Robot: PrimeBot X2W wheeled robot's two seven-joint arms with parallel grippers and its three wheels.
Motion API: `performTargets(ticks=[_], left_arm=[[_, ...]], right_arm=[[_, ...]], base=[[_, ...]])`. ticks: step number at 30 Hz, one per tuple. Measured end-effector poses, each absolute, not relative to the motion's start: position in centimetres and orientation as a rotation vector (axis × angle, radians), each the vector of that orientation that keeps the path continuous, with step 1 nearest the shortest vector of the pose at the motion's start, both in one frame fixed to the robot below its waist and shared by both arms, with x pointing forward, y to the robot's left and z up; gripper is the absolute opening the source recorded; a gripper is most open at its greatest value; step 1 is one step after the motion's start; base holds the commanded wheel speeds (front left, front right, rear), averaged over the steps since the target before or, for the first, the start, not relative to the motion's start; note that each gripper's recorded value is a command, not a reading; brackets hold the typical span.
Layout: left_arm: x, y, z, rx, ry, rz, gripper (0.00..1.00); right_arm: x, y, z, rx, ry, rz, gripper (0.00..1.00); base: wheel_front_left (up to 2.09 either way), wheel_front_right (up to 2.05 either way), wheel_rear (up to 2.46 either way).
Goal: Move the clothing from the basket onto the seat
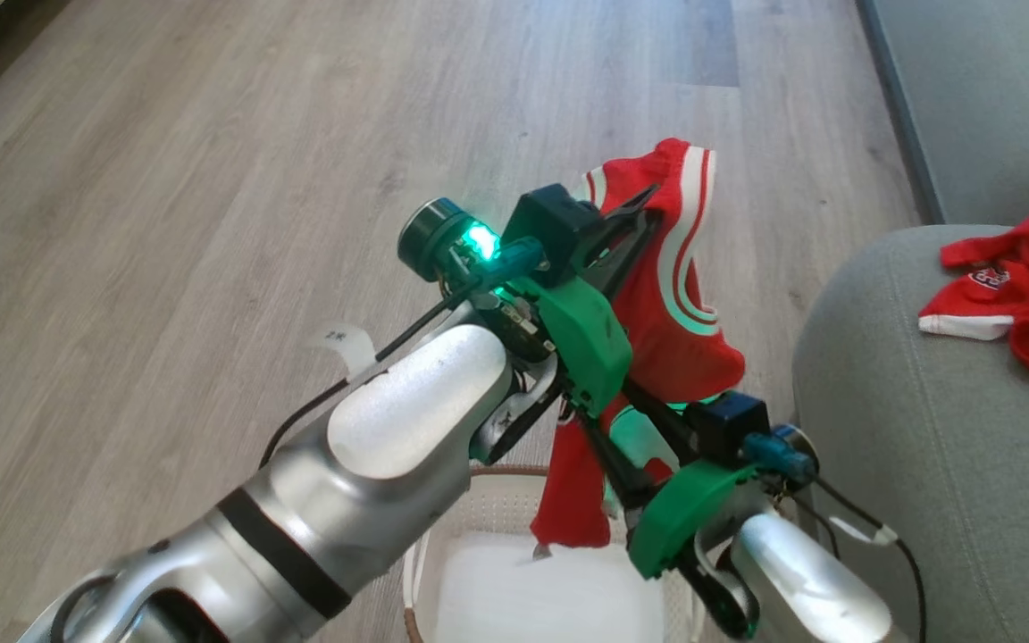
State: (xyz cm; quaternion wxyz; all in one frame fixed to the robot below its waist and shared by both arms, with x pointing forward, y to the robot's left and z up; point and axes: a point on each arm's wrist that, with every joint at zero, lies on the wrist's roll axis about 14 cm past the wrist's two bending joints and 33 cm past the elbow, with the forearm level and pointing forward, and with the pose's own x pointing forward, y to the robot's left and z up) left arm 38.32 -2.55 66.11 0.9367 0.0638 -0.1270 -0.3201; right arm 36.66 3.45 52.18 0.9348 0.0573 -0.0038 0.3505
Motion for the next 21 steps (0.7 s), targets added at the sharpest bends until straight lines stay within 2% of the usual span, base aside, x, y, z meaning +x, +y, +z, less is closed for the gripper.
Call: performTargets(ticks=[1, 2, 3, 13, 14, 15, 16, 17, 19, 21], left_arm=[[38.3, -2.5, 66.2, 0.129, -0.261, -0.650, 0.00], [38.3, -2.4, 66.3, 0.130, -0.263, -0.649, 0.00], [38.3, -2.3, 66.3, 0.127, -0.263, -0.642, 0.00], [40.2, -0.6, 65.0, 0.088, -0.237, -0.564, 0.00], [40.5, -0.4, 65.0, 0.079, -0.241, -0.558, 0.09], [40.7, -0.3, 64.9, 0.066, -0.240, -0.550, 0.33], [40.9, -0.2, 64.8, 0.055, -0.240, -0.545, 0.44], [40.9, -0.2, 64.8, 0.055, -0.240, -0.545, 0.44], [41.2, -0.1, 63.7, 0.039, -0.221, -0.539, 1.00], [41.4, 0.0, 62.8, 0.029, -0.203, -0.536, 1.00]], right_arm=[[36.9, 3.5, 52.2, 0.115, -0.007, 0.717, 0.37], [37.1, 3.6, 52.3, 0.113, -0.009, 0.717, 0.22], [37.4, 3.6, 52.5, 0.114, -0.013, 0.717, 0.00], [39.3, 1.0, 53.8, 0.130, -0.055, 0.625, 0.00], [39.4, 0.7, 54.1, 0.131, -0.065, 0.614, 0.00], [39.5, 0.3, 54.4, 0.133, -0.076, 0.604, 0.00], [39.6, -0.1, 54.7, 0.134, -0.086, 0.592, 0.00], [39.6, -0.1, 54.7, 0.134, -0.086, 0.592, 0.00], [40.0, -1.4, 55.8, 0.137, -0.126, 0.554, 0.00], [40.2, -2.5, 56.6, 0.136, -0.154, 0.523, 0.00]], base=[[0.00, 0.00, 0.00], [0.00, 0.00, 0.00], [0.00, 0.00, 0.00], [0.00, 0.00, 0.00], [0.00, 0.00, 0.00], [0.00, 0.00, 0.00], [0.00, 0.00, 0.00], [0.00, 0.00, 0.00], [0.00, 0.00, 0.00], [0.00, 0.00, 0.00]])
